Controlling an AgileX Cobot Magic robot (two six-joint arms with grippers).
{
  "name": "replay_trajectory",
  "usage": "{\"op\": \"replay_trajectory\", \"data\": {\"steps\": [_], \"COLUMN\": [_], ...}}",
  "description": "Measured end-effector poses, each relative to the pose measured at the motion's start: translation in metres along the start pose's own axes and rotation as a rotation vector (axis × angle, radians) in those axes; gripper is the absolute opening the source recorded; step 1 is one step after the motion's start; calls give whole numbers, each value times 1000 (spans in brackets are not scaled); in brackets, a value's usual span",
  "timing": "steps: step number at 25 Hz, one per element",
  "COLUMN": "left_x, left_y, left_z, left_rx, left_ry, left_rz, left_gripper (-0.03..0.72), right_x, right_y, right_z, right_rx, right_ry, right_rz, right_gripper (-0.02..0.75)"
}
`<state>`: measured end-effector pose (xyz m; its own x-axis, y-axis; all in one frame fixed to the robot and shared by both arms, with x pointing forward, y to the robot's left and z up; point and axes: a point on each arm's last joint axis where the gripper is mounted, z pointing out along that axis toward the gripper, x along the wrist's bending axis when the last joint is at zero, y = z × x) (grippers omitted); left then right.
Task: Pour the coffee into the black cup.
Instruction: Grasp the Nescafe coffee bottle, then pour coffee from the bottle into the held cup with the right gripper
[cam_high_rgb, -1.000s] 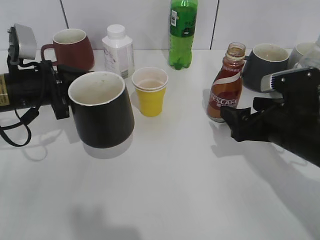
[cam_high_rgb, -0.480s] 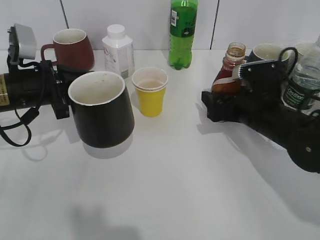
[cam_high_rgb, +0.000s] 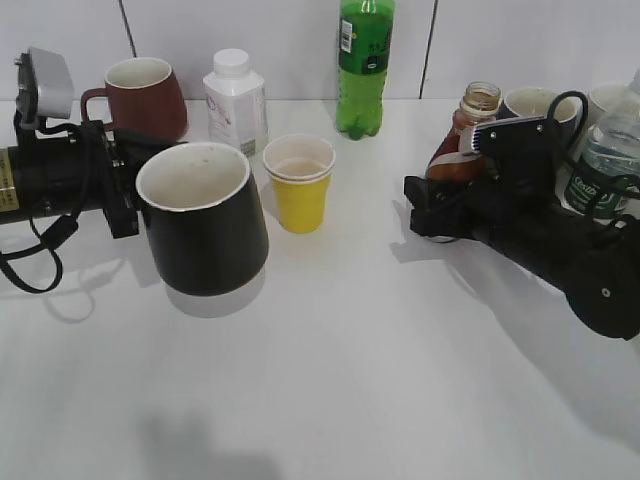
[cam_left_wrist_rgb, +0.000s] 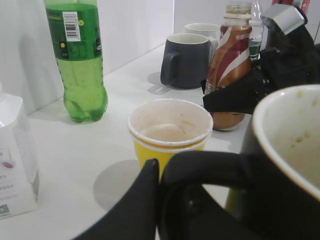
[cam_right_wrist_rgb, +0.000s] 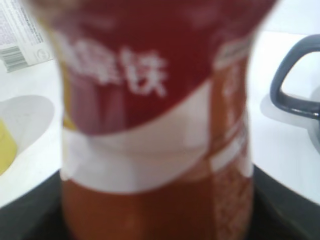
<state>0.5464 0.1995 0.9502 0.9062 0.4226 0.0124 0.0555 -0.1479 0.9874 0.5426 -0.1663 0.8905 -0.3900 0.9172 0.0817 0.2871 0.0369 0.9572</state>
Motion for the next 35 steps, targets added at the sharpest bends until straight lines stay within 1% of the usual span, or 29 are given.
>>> {"op": "replay_trajectory", "data": {"steps": [8,10,14,16,19,23,27,30,32,35], "left_x": [0,-1,-4,-8,-18,-32,-46,-52,-55,-59], "left_y": [0,0,3,5,8,12,14,20,28,38], "left_z": [0,1,7,13,24,37,48,56,64,74], "left_rx": [0,-1,-18,-32,-47,-59,-62,-72,-92,-106], "left_ry": [-1,-1,-2,-3,-27,-69,-120,-154,-175,-199], "left_rz": [0,0,-10,-19,-25,-29,-25,-1,25,65], "left_gripper": [46,46,45,45,45,45,45,45,45,45], "right_x": [1,4,10,13,17,22,26,29,31,32], "right_y": [4,12,44,62,85,103,108,108,108,107], "right_z": [-1,-5,-20,-31,-48,-66,-73,-75,-75,-75], "right_rx": [-7,-2,-36,-68,-103,-133,-148,-163,-165,-168], "right_ry": [11,28,67,78,100,118,149,181,195,203], "right_rz": [-8,-35,-107,-169,-305,-462,-644,-765,-818,-849], "right_gripper": [529,529,527,527,527,527,527,527,527,527]}}
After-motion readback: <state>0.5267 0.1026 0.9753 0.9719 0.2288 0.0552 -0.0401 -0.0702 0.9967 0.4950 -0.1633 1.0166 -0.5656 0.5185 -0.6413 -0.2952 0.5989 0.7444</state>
